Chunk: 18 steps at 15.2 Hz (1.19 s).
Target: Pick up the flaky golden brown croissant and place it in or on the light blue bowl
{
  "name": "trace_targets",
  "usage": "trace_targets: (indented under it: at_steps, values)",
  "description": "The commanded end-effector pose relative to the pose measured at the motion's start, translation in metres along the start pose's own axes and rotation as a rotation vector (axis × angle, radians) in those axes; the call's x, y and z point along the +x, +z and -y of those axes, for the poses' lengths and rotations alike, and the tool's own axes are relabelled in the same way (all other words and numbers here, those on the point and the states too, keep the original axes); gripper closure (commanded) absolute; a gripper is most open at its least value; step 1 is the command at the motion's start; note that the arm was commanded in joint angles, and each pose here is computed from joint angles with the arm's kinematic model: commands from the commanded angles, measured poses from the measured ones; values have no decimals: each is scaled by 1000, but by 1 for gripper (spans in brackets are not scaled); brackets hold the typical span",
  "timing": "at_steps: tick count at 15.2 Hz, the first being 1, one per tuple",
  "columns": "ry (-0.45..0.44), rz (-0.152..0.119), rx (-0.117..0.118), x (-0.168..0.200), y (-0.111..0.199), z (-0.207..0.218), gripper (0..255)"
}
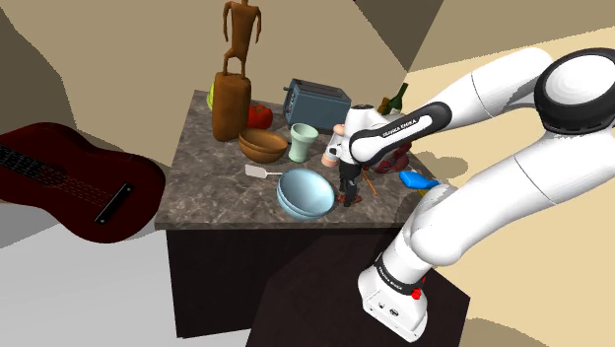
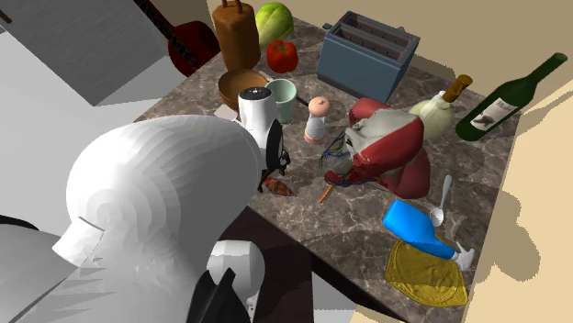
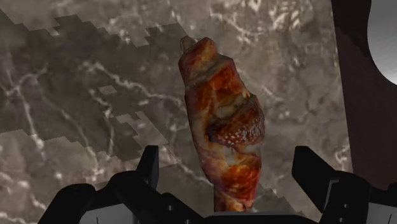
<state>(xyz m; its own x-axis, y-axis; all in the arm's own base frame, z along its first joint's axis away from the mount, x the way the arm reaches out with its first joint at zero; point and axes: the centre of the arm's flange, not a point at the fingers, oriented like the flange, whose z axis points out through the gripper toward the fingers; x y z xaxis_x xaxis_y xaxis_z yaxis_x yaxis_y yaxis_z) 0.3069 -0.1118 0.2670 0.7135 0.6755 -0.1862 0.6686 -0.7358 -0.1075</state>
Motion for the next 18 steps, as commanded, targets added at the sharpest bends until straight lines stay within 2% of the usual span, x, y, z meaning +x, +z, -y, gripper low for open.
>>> trace_targets:
  at_steps: [1, 2, 11, 18]
  values:
    - [0, 0, 0, 0, 0, 0, 0]
    - [0, 0, 0, 0, 0, 0, 255]
    - [0, 0, 0, 0, 0, 0, 255]
    - [0, 0, 0, -7, -36, 4, 255]
